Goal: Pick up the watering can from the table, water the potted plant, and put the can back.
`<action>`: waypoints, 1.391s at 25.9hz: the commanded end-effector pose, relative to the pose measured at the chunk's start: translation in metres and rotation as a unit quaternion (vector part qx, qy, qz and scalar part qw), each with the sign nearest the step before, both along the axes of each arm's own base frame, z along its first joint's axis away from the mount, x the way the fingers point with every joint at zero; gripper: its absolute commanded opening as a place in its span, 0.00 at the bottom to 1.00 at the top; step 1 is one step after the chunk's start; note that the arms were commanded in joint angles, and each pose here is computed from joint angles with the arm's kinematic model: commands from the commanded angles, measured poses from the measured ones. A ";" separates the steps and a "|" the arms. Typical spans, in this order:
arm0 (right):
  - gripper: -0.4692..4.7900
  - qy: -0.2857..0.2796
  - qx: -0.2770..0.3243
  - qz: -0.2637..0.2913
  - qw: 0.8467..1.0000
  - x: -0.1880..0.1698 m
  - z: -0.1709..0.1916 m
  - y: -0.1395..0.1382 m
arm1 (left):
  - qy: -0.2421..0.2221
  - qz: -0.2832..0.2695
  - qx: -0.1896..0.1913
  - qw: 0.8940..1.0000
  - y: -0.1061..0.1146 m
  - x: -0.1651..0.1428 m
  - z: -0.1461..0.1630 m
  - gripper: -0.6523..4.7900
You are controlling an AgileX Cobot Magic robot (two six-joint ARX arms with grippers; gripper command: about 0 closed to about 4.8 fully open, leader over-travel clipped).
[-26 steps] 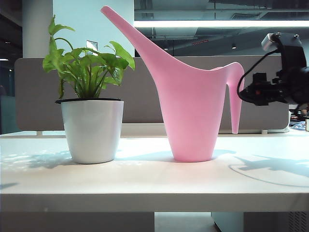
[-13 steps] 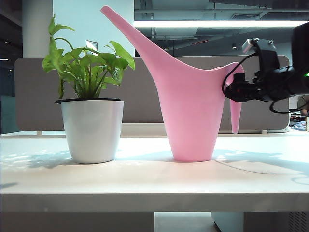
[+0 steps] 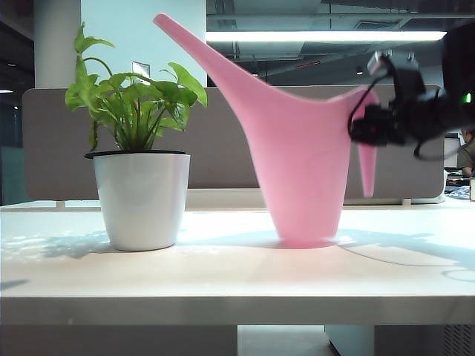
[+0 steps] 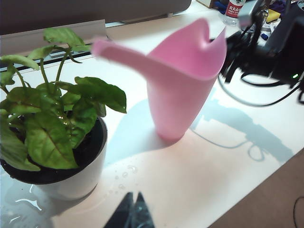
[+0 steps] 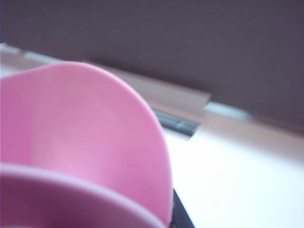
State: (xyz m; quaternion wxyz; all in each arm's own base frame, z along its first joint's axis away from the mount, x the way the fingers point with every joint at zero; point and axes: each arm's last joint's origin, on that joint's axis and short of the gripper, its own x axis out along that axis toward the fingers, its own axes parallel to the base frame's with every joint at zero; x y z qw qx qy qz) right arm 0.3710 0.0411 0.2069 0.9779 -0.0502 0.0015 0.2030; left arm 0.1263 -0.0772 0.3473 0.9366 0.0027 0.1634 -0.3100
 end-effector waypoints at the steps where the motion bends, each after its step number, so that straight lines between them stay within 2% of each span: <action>1: 0.07 -0.087 -0.007 -0.055 0.995 -0.009 0.065 -0.004 | -0.006 -0.001 -0.002 1.000 0.000 0.000 0.002 0.13; 3: 0.07 -0.098 -0.046 -0.061 0.992 -0.013 0.094 -0.004 | -0.006 -0.001 -0.002 1.000 0.000 0.000 0.002 0.13; 5: 0.07 -0.129 -0.120 -0.063 0.982 -0.019 0.146 -0.003 | -0.006 -0.001 -0.002 1.000 0.000 0.000 0.002 0.13; 8: 0.07 -0.153 -0.158 -0.074 0.973 -0.025 0.188 0.002 | -0.006 -0.001 -0.002 1.000 0.000 0.000 0.002 0.13; 10: 0.07 -0.154 -0.182 -0.090 0.967 -0.027 0.207 0.004 | -0.006 -0.001 -0.002 1.000 0.000 0.000 0.002 0.13; 14: 0.07 -0.164 -0.262 -0.114 0.944 -0.035 0.237 0.017 | -0.004 -0.001 -0.001 1.000 0.000 0.001 0.001 0.13; 20: 0.07 -0.182 -0.348 -0.138 0.909 -0.040 0.245 0.037 | -0.004 -0.001 -0.001 1.000 0.000 0.001 0.001 0.13; 23: 0.07 -0.153 -0.378 -0.145 0.902 -0.033 0.233 0.048 | -0.004 -0.002 -0.001 1.000 0.000 0.001 0.001 0.13; 27: 0.07 -0.136 -0.390 -0.132 0.901 -0.025 0.220 0.062 | -0.004 -0.001 -0.001 1.000 0.000 0.001 0.001 0.13; 29: 0.07 -0.134 -0.411 -0.139 0.891 -0.022 0.216 0.070 | -0.004 -0.002 -0.001 1.000 0.000 0.001 0.001 0.13; 31: 0.07 -0.138 -0.453 -0.139 0.870 -0.020 0.211 0.080 | -0.004 -0.001 -0.001 1.000 0.000 0.001 0.001 0.13; 32: 0.07 -0.146 -0.461 -0.136 0.865 -0.021 0.212 0.084 | -0.004 -0.001 -0.001 1.000 0.000 0.001 0.001 0.13; 36: 0.08 -0.176 -0.453 -0.152 0.861 -0.024 0.219 0.087 | -0.004 -0.002 -0.001 1.000 0.000 0.001 0.001 0.13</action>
